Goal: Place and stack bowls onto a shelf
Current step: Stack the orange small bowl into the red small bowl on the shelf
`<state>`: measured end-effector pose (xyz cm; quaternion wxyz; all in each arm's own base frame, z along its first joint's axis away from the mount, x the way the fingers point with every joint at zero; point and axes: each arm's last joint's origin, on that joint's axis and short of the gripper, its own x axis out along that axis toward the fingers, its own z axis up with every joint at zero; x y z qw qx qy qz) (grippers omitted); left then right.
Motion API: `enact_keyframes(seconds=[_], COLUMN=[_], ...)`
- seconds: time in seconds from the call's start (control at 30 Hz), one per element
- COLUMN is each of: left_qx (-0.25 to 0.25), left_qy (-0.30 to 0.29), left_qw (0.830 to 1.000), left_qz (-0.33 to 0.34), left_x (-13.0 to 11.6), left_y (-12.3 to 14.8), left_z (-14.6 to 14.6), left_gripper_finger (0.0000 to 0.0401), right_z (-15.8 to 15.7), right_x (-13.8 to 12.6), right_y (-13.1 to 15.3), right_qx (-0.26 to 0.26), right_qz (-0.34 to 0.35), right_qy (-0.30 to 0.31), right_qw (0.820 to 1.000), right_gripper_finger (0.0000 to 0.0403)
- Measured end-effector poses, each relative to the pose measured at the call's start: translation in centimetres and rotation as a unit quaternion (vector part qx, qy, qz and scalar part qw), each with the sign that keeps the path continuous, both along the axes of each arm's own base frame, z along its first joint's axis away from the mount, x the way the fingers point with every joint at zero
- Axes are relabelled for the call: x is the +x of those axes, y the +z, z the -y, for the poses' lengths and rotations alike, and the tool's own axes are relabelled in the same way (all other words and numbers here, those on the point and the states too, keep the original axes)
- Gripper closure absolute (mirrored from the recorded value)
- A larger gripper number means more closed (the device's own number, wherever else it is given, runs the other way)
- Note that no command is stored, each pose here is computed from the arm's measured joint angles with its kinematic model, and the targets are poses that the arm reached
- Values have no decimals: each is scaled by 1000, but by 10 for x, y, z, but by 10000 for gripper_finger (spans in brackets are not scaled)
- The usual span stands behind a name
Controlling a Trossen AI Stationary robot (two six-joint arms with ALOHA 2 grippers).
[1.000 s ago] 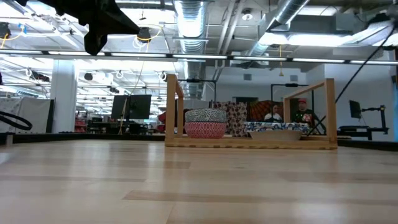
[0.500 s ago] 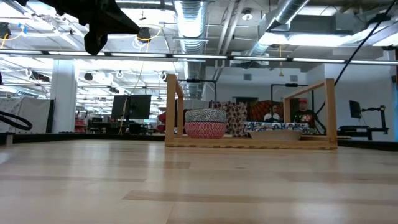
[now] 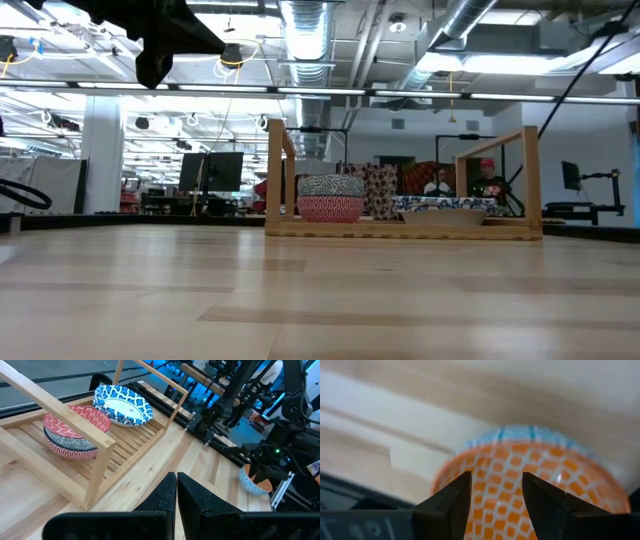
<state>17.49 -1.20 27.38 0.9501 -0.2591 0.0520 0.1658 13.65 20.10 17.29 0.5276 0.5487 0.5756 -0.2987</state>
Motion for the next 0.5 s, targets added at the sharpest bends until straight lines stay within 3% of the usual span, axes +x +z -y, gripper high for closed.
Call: enact_keyframes(seconds=[0.13, 0.5], left_qx=[0, -9], left_qy=[0, 1], left_qw=[1000, 1000], left_qz=[0, 2], left_x=[0, 0], left_y=[0, 0], left_z=[0, 0], left_gripper_finger=[401, 401], right_z=[11, 50], right_x=[7, 46], right_y=[-2, -2], right_qx=[-30, -102], right_qz=[1, 62], right_qy=[-14, 28], right_qw=[999, 992], right_gripper_finger=[202, 202])
